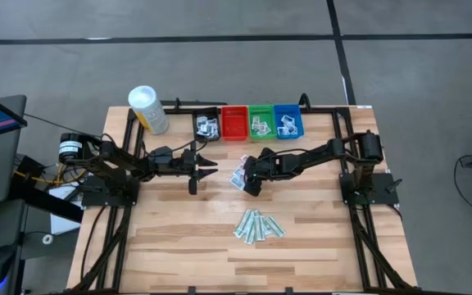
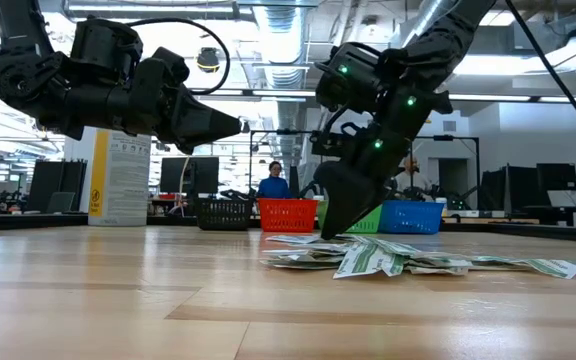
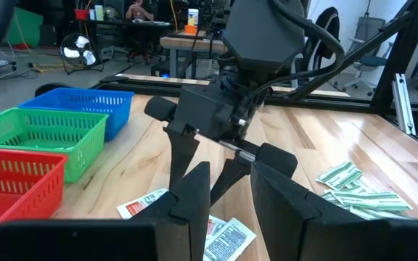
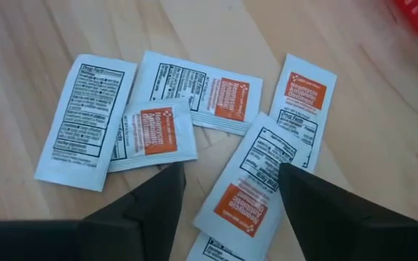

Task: Pick & Place First Aid Supplies
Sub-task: Put the orange ointment pack into the green bin

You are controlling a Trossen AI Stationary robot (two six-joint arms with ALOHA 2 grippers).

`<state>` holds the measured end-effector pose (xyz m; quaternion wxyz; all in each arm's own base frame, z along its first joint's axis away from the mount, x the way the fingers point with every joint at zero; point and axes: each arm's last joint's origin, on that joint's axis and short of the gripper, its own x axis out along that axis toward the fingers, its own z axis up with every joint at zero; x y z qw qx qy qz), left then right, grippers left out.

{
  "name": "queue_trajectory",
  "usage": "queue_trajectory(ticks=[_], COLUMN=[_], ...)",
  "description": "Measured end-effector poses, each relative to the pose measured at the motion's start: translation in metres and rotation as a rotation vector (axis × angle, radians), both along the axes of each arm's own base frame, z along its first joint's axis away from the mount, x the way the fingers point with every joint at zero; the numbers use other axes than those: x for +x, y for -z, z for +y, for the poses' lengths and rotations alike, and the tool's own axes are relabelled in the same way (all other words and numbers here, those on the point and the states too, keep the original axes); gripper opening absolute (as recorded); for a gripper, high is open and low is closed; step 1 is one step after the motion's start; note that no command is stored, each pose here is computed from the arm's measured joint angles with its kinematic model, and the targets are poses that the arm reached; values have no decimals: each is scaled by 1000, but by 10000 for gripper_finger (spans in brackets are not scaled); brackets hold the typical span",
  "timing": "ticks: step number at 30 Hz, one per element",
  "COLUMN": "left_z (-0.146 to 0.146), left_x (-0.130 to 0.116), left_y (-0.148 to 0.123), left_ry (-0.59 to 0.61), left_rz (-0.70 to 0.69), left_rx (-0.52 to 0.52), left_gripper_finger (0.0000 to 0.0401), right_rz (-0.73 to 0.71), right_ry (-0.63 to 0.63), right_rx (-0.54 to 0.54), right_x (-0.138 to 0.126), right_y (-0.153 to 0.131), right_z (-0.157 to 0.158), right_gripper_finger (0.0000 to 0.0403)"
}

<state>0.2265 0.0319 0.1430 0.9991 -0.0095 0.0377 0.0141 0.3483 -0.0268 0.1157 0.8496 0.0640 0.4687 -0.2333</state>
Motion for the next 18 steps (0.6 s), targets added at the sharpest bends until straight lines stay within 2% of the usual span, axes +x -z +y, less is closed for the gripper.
queue_trajectory(ticks=[18], left_z=[0], left_x=[0], left_y=[0], left_ry=[0], left_rz=[0], left_rx=[3], left_gripper_finger=[102], right_rz=[8], right_ry=[-4], right_rx=[9], right_x=[-1], right_y=[0], right_z=[0], right_gripper_finger=[117])
